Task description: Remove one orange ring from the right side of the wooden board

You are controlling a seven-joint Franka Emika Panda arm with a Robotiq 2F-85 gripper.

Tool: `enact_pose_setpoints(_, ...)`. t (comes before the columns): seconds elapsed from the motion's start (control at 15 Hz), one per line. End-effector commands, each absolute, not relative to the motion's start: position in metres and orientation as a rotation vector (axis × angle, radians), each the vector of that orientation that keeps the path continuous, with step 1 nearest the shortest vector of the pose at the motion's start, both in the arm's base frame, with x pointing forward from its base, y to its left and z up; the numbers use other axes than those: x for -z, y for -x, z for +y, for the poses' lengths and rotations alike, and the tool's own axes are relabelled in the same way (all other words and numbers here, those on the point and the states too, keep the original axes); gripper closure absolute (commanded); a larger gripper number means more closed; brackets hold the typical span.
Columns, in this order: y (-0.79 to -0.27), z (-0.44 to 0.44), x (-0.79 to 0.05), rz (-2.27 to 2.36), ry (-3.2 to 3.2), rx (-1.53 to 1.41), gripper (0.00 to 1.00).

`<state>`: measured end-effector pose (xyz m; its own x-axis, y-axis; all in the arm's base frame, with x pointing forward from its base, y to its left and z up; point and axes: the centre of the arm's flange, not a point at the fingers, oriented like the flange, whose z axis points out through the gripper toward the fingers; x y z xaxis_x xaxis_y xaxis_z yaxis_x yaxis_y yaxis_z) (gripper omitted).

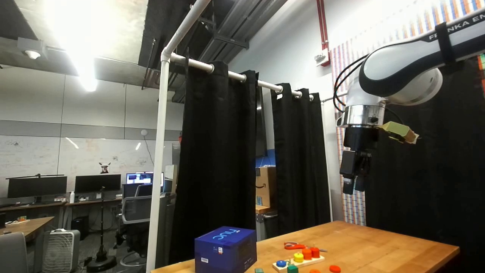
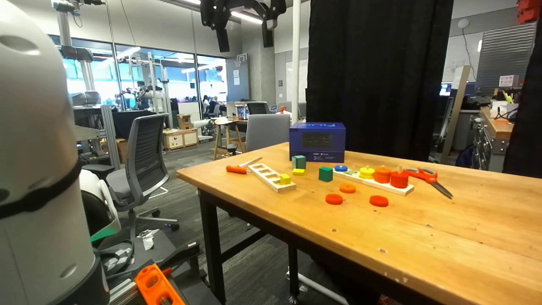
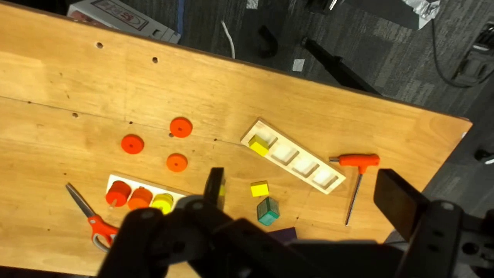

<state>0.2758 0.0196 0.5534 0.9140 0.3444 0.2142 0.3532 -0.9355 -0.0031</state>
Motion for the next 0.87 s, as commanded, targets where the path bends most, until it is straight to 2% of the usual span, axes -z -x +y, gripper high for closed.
enact_pose_setpoints(0.0, -0.276, 0.0198, -0.5524, -0.553, 3.033, 0.323, 0.0)
enact_pose_setpoints(0.8, -0.2761, 0.0221, -0.5507, -0.561, 3.038, 0.316, 0.0)
